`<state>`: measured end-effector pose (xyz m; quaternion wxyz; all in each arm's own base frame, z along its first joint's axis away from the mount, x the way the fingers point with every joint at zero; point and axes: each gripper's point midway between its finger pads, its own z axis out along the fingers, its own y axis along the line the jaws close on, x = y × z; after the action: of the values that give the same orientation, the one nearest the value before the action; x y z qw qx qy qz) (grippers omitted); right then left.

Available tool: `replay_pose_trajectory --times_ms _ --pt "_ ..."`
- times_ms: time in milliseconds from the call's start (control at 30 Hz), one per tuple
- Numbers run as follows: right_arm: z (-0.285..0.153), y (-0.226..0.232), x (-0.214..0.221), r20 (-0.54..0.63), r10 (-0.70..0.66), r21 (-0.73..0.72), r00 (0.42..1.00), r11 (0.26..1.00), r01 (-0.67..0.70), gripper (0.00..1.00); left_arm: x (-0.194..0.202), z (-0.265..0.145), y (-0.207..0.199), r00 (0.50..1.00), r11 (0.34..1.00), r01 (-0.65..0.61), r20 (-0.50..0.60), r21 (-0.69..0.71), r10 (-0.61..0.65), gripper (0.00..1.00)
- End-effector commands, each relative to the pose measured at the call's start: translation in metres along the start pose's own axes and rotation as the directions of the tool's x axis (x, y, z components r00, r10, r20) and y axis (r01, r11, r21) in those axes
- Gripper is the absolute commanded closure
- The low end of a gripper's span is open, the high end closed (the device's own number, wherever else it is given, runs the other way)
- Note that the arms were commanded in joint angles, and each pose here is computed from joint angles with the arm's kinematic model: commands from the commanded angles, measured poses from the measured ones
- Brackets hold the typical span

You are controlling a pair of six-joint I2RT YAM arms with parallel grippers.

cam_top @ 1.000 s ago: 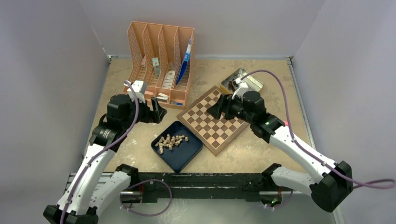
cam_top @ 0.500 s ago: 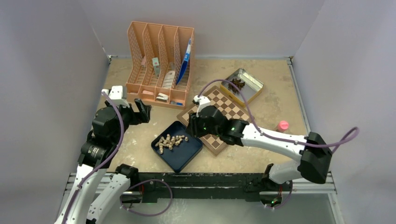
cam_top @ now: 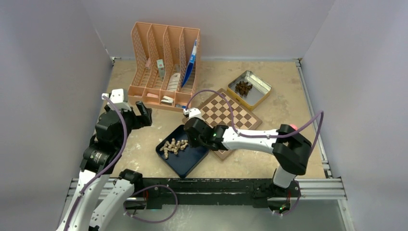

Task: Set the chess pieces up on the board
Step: Pick up the chess piece from the storage box.

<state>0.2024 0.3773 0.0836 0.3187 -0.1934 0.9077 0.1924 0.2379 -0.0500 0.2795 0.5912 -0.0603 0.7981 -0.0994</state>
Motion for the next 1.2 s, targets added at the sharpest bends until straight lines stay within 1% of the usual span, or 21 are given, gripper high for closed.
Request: replay_pose_trajectory --times_ms 0,233,400,633,733,1033,1167 --pt "0.003 0.001 -0.017 0.056 0.002 0.056 0.998 0.998 -0.005 0.71 -0.009 -0.003 0.005 0.999 0.999 0.024 0.045 -0.030 -0.022 0.17" --pt "0.017 -0.009 -0.007 0.035 -0.002 0.119 0.999 0.993 -0.002 0.72 -0.010 -0.003 0.005 0.998 0.999 0.026 0.050 -0.034 -0.025 0.16" --pt "0.026 -0.009 0.001 0.017 -0.011 0.116 1.000 0.993 0.009 0.72 -0.006 0.001 0.001 1.000 1.000 0.014 0.025 -0.013 -0.013 0.16" --pt "0.031 -0.008 0.006 0.010 -0.024 0.101 1.000 0.995 0.023 0.72 -0.005 0.003 0.000 1.000 1.000 0.012 0.023 -0.008 -0.012 0.17" --pt "0.034 -0.004 0.008 -0.002 -0.039 0.086 0.999 0.996 0.039 0.73 -0.004 0.003 -0.001 1.000 1.000 0.011 0.020 -0.003 -0.011 0.17" --pt "0.034 -0.008 0.006 0.009 -0.047 0.110 0.999 0.993 0.046 0.75 -0.002 0.004 -0.002 1.000 1.000 0.004 0.010 0.006 -0.004 0.17" --pt "0.039 -0.009 0.010 -0.005 -0.058 0.109 0.998 0.992 0.058 0.77 -0.002 0.004 -0.003 1.000 1.000 0.006 0.011 0.011 -0.006 0.18"
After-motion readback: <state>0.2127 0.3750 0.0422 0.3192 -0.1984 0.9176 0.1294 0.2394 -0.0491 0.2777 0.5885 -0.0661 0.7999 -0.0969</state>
